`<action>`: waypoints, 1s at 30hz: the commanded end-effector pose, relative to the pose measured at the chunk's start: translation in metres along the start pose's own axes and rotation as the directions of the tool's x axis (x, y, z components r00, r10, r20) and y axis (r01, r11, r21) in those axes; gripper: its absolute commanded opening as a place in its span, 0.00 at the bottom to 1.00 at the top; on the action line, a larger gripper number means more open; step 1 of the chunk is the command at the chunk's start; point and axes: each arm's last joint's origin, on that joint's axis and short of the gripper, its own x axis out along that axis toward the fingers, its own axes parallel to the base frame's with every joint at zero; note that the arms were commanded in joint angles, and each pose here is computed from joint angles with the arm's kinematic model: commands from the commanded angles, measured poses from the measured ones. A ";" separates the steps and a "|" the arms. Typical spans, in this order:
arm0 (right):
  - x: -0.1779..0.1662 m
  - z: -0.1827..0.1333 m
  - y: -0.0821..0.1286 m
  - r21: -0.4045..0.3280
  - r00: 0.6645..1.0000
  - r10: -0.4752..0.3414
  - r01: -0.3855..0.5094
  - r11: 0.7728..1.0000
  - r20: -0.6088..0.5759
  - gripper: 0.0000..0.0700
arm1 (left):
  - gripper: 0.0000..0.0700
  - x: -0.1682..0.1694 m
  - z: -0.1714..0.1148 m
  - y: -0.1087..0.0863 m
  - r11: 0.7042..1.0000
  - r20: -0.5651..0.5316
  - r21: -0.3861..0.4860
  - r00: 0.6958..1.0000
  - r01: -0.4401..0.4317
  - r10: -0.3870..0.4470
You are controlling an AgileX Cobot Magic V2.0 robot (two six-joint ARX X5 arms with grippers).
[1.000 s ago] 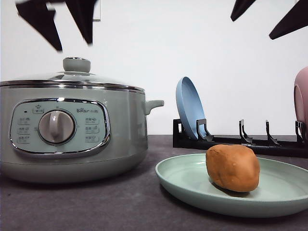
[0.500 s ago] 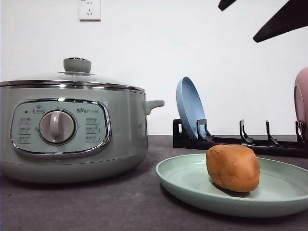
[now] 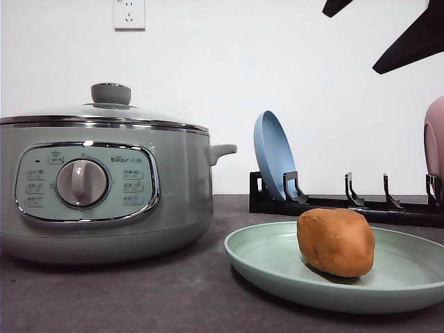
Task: Transfer potato from steamer to green plate
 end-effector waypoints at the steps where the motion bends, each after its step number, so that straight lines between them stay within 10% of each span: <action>1: -0.002 0.003 0.003 -0.022 1.000 0.013 -0.013 1.000 0.009 0.70 | 0.72 -0.004 0.004 -0.004 1.000 0.026 0.026 1.000 0.010 -0.010; 6: -0.002 0.003 0.003 -0.022 1.000 0.013 -0.013 1.000 0.008 0.64 | 0.43 -0.004 0.004 -0.004 1.000 0.024 0.025 1.000 0.010 -0.011; 9: -0.002 0.003 0.003 -0.027 1.000 0.013 -0.012 1.000 0.009 0.15 | 0.00 -0.004 0.004 -0.004 0.999 0.025 0.037 1.000 0.010 -0.011; 10: -0.002 0.003 0.003 -0.037 1.000 0.012 -0.012 0.999 0.009 0.00 | 0.00 -0.004 0.004 -0.004 0.999 0.025 0.041 1.000 0.010 -0.011; 30: -0.002 0.004 0.003 -0.052 1.000 0.008 -0.006 0.999 0.026 0.00 | 0.00 -0.005 0.005 -0.004 0.999 0.034 0.045 0.999 0.009 -0.010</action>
